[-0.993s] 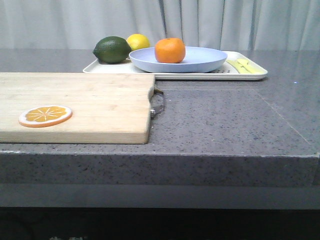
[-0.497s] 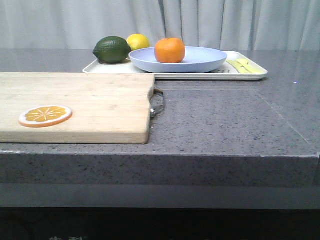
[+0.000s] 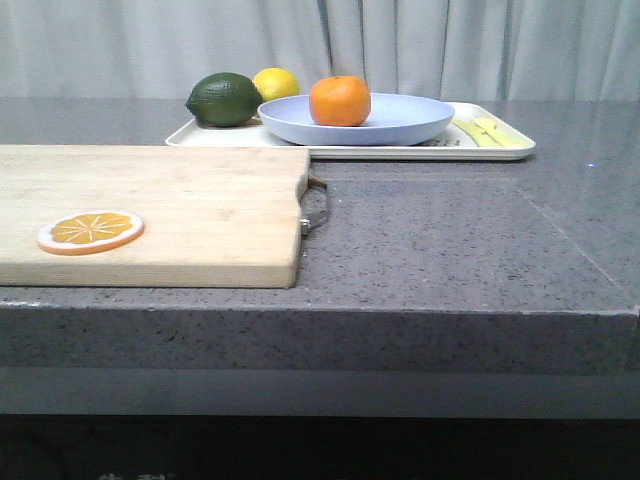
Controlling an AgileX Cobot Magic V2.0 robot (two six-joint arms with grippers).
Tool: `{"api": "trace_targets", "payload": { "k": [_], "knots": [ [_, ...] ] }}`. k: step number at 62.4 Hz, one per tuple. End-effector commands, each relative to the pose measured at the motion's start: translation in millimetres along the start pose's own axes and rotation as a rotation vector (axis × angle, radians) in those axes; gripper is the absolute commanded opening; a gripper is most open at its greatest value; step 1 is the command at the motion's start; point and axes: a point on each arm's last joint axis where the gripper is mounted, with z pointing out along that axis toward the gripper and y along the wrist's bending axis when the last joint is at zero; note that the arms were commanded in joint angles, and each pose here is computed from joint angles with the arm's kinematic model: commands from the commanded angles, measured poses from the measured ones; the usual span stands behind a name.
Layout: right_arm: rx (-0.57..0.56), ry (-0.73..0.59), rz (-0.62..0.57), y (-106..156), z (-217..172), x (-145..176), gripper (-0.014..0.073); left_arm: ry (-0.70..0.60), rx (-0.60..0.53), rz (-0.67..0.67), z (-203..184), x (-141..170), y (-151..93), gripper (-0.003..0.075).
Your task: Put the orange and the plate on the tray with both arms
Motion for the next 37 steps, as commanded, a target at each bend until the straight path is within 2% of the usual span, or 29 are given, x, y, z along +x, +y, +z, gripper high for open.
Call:
{"api": "trace_targets", "payload": {
  "k": [1, 12, 19, 37],
  "knots": [
    [0.042, -0.225, -0.016, -2.5, -1.4, 7.5, -0.0068, -0.098, 0.002, -0.01, -1.8, -6.8, 0.0, -0.0018],
    [0.084, -0.369, -0.021, -4.8, 0.3, 48.5, -0.0068, -0.098, 0.002, -0.01, -1.8, -6.8, 0.0, -0.0018],
    [0.087, -0.406, -0.023, -5.2, 4.0, 66.3, -0.0068, -0.098, 0.002, -0.01, -1.8, -6.8, 0.0, -0.0018],
    [0.087, -0.382, -0.021, -5.3, 4.5, 67.5, -0.0068, -0.098, 0.002, -0.01, -1.8, -6.8, 0.0, -0.0018]
  ]
}}
